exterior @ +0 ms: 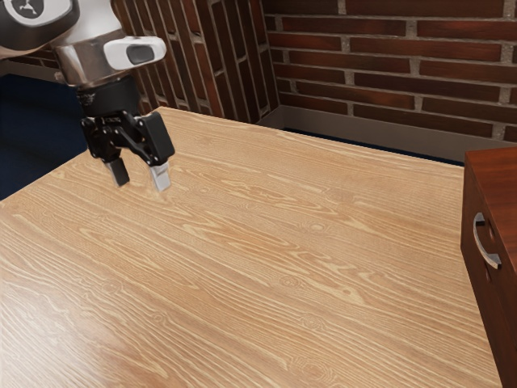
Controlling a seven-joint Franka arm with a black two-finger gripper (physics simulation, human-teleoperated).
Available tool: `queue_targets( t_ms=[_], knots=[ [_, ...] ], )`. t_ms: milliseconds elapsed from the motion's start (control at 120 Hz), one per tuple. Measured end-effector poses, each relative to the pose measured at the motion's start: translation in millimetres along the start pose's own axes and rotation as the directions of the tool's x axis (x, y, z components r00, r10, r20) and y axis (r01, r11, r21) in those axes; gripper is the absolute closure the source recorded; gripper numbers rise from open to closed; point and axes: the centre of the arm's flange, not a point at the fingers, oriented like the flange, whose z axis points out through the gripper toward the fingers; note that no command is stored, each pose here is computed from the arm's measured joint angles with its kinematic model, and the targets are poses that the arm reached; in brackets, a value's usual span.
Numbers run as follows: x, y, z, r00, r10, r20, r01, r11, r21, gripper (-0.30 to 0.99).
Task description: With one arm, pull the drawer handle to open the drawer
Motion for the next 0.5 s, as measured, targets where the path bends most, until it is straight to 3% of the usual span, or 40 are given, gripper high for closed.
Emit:
queue_targets(
  t_ms=[125,283,383,500],
  knots=[
    [9,-24,-11,0.994,-0.035,-0.101,0.035,0.999,-0.006,0.02],
    [18,-49,-16,0.981,-0.097,-0.169,0.095,0.995,-0.018,0.02],
    [23,-62,-14,0.964,-0.193,-0.184,0.183,0.981,-0.066,0.02],
    [48,-67,6,0.935,-0.319,-0.156,0.296,0.942,-0.157,0.02]
  ],
)
